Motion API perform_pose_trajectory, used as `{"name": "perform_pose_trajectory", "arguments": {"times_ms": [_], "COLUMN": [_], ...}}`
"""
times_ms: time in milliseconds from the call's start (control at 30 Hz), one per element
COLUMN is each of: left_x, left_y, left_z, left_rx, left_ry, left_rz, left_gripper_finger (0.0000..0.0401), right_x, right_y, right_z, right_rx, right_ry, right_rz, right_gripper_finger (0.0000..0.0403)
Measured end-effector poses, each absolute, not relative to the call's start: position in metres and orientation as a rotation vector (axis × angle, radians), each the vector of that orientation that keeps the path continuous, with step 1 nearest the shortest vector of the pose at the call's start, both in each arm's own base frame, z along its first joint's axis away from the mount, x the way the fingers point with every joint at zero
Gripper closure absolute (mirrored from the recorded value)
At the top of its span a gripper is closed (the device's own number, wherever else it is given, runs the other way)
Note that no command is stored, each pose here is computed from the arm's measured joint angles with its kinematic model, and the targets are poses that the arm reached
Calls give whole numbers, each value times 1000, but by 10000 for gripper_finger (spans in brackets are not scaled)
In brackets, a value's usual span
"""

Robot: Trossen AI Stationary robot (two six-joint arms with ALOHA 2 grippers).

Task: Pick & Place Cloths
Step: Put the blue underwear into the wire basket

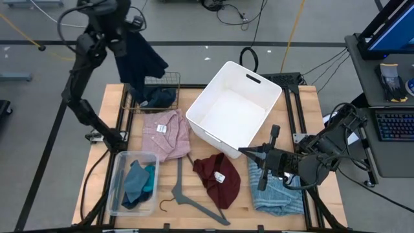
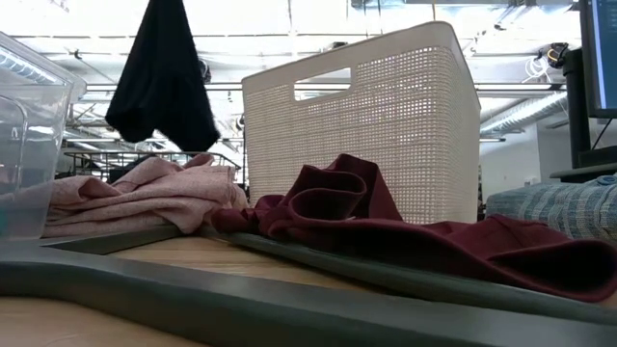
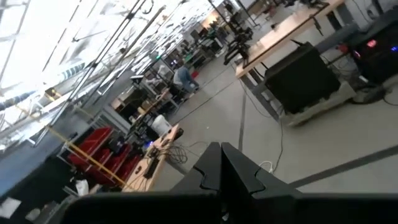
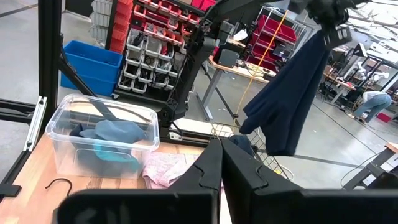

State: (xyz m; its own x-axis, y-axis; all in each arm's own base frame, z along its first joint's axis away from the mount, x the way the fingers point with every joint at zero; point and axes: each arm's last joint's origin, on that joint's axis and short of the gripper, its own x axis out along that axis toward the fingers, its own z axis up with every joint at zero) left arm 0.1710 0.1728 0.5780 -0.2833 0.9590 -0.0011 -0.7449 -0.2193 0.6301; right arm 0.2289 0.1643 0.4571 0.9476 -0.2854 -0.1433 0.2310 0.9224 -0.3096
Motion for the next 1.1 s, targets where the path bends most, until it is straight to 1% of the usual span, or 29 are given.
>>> {"name": "perform_pose_trajectory", "arguments": {"times_ms": [200, 400, 733, 1000, 1100], "left_x": [189, 201, 204, 201, 202], "left_y": [182, 185, 181, 175, 176], "left_z": [567, 547, 505, 480, 471], "left_rx": [521, 516, 293, 143, 69], "left_ry": [717, 812, 948, 1106, 1122], "left_rz": [1715, 1570, 1377, 1229, 1168], "left_gripper_finger": [401, 401, 401, 401, 401], "right_x": [229, 229, 229, 229, 229], "right_y": [164, 164, 164, 164, 164], "right_z": [457, 456, 456, 456, 456], "right_rx": [-294, -295, -295, -276, -276], "right_ry": [188, 194, 197, 194, 194], "right_rz": [-267, -267, -267, -269, -269], "right_gripper_finger": [403, 403, 403, 403, 403]}}
